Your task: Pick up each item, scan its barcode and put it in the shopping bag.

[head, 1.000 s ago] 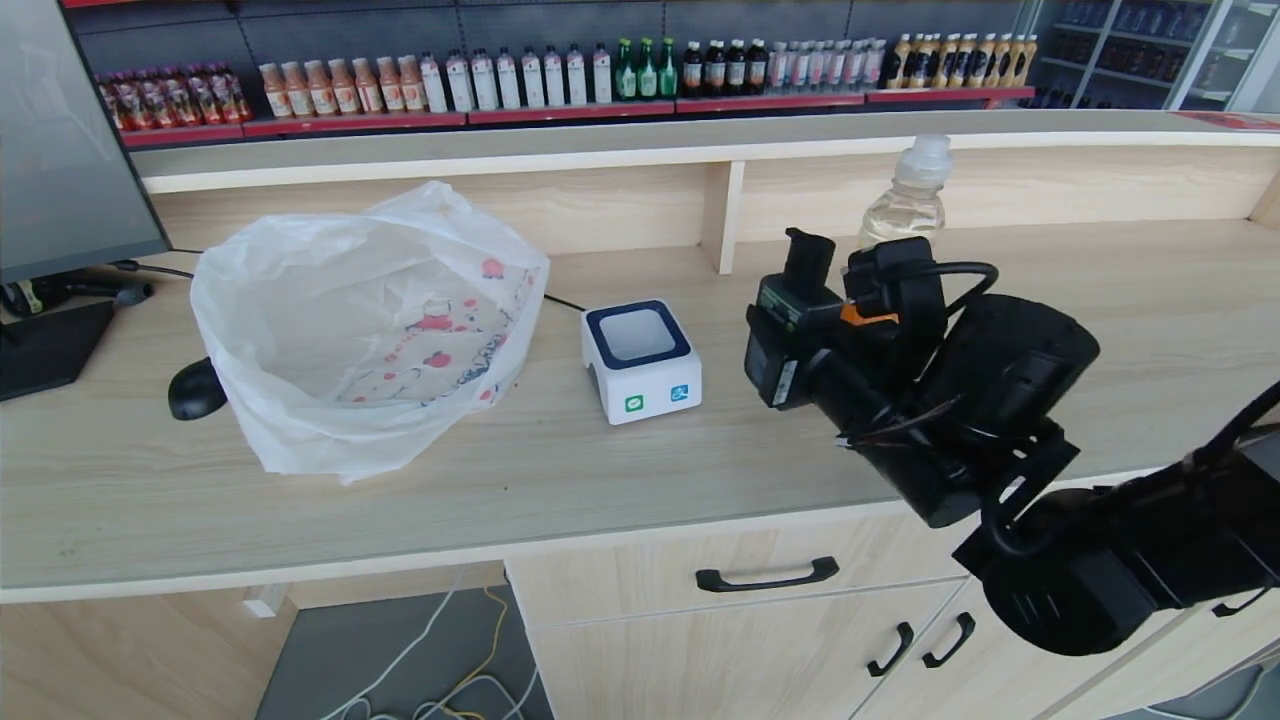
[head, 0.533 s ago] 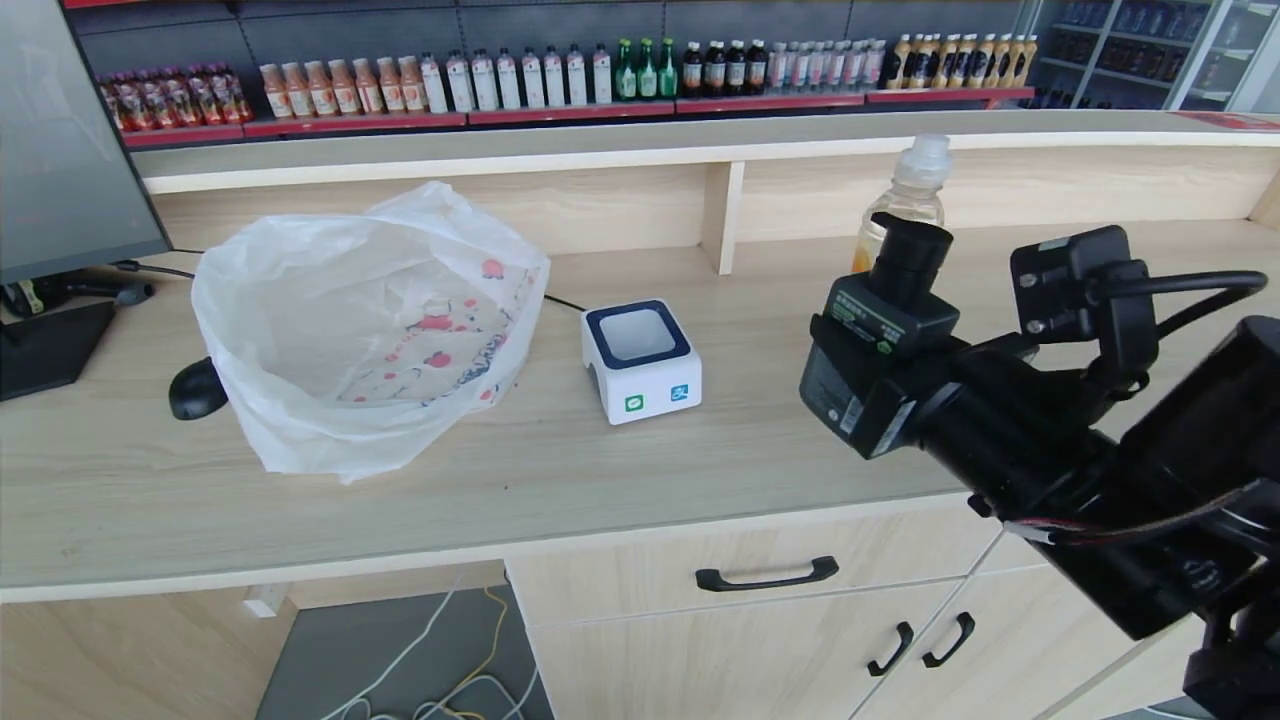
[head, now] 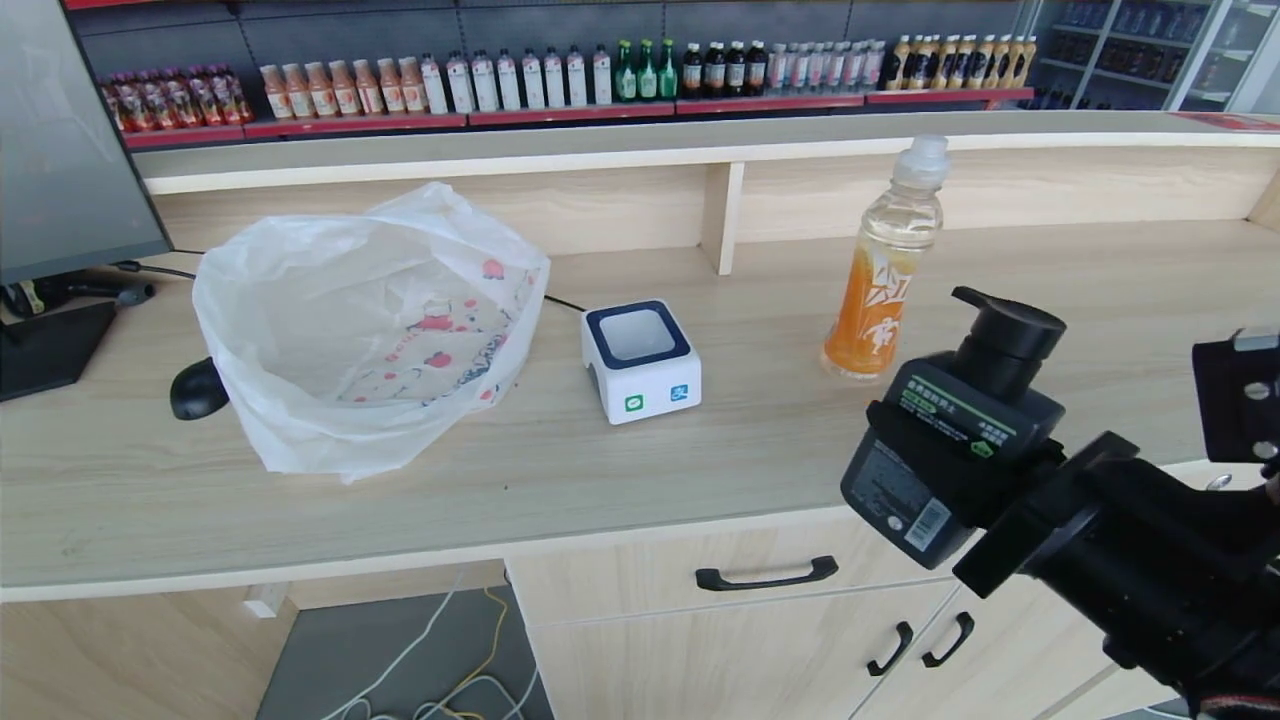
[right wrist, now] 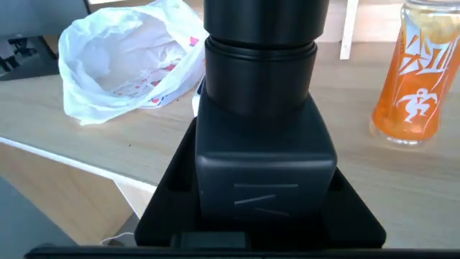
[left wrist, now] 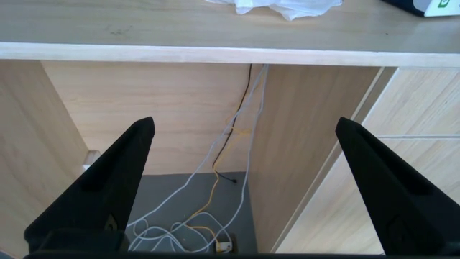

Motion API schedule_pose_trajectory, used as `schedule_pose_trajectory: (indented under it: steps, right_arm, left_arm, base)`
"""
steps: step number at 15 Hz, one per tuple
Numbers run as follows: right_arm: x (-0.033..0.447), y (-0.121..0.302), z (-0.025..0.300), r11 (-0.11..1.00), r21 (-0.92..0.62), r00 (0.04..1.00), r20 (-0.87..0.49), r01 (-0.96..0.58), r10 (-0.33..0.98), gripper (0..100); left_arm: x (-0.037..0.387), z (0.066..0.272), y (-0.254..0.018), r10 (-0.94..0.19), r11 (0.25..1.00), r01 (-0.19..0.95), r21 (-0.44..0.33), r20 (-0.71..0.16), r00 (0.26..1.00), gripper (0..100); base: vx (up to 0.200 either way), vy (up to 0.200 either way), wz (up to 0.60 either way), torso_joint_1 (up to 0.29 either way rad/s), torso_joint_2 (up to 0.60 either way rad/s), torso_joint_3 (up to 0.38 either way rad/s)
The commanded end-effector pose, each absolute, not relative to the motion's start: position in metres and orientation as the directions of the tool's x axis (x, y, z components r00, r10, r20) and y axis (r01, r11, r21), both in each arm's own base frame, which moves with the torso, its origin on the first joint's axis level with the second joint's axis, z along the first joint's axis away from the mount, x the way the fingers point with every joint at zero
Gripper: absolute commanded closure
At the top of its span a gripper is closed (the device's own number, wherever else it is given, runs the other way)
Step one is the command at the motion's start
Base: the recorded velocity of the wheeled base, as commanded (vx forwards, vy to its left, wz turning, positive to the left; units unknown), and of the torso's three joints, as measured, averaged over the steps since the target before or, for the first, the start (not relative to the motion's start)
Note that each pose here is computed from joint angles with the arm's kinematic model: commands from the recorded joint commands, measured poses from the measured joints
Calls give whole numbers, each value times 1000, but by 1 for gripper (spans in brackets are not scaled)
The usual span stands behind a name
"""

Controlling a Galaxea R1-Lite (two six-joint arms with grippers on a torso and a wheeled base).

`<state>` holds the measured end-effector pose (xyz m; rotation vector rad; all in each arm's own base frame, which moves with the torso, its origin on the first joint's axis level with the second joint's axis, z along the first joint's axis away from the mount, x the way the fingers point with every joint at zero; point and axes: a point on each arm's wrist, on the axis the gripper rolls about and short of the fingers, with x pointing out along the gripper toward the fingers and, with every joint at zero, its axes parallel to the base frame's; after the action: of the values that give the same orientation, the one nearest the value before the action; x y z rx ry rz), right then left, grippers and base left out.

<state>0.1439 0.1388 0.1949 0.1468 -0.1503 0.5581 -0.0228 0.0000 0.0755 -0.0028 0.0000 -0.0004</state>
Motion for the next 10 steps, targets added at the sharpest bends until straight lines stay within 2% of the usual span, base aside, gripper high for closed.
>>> schedule_pose_trajectory:
  steps: [1, 3, 5, 8, 10]
  right_arm:
    - [134, 138, 193, 806, 153, 818, 182, -572, 545, 100]
    - [131, 144, 201, 748, 232, 783, 213, -621, 584, 100]
    - [127, 150, 203, 632, 291, 693, 221, -718, 686, 100]
    - [116, 157, 199, 375, 345, 460, 206, -860, 864, 100]
    - [114, 159, 199, 287, 380, 381, 201, -879, 902, 100]
  left_arm:
    - [-23, 75, 0, 0, 1000, 0, -3, 0, 1000, 0]
    - [-23, 75, 0, 0, 1000, 0, -3, 0, 1000, 0]
    - [-23, 75, 0, 0, 1000, 0, -3, 0, 1000, 0]
    - [-23, 75, 0, 0, 1000, 0, -3, 0, 1000, 0]
    - [-23, 75, 0, 0, 1000, 0, -3, 0, 1000, 0]
  base:
    - [0, 0, 0, 0, 0, 0]
    - [0, 0, 0, 0, 0, 0]
    - [0, 0, 0, 0, 0, 0]
    - [0, 0, 0, 0, 0, 0]
    - [0, 0, 0, 0, 0, 0]
